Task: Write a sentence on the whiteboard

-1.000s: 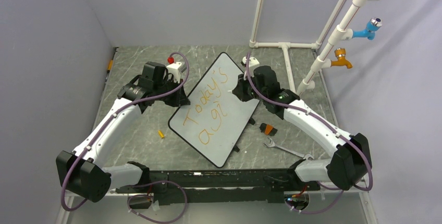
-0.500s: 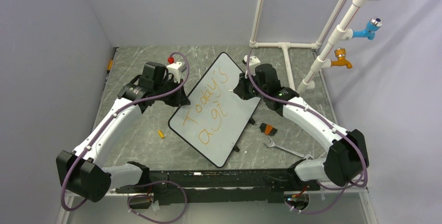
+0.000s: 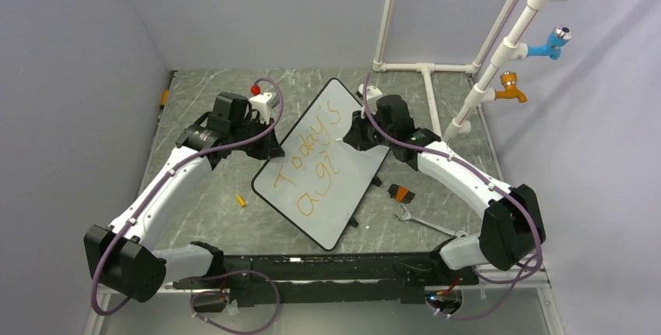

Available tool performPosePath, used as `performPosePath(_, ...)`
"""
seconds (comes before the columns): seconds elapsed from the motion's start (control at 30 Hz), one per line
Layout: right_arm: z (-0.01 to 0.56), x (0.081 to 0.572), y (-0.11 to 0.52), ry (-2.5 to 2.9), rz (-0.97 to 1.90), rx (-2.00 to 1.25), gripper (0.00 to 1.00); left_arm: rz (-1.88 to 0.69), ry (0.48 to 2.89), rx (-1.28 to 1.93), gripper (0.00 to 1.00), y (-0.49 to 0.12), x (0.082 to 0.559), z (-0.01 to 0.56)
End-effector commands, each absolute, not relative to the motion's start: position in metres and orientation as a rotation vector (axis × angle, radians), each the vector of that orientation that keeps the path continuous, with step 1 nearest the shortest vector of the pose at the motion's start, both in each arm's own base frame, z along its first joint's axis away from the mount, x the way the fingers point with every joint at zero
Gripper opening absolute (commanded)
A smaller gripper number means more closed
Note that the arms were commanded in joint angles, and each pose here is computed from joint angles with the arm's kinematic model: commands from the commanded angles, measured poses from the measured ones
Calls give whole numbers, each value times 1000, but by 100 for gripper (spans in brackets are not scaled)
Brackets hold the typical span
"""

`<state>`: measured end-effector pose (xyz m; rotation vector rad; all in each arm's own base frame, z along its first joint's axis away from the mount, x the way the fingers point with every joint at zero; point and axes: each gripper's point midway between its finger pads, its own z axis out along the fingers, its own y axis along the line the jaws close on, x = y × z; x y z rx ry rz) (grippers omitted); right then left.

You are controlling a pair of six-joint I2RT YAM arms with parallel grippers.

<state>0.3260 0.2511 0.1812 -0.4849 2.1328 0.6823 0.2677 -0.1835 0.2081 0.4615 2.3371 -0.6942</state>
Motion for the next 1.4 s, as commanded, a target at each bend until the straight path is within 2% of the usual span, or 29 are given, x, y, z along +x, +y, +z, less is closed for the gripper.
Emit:
performPosePath(0.0,210,332,265,2045,761,-497,0,-459,2330,510,0,-158,281,195)
performPosePath(0.47,198,319,271,2080,832,-516,0,-457,2329,511,0,-158,281,196)
performPosePath(1.37,159,291,242,2217,728,-444,0,-457,2322,508,0,-158,280,198)
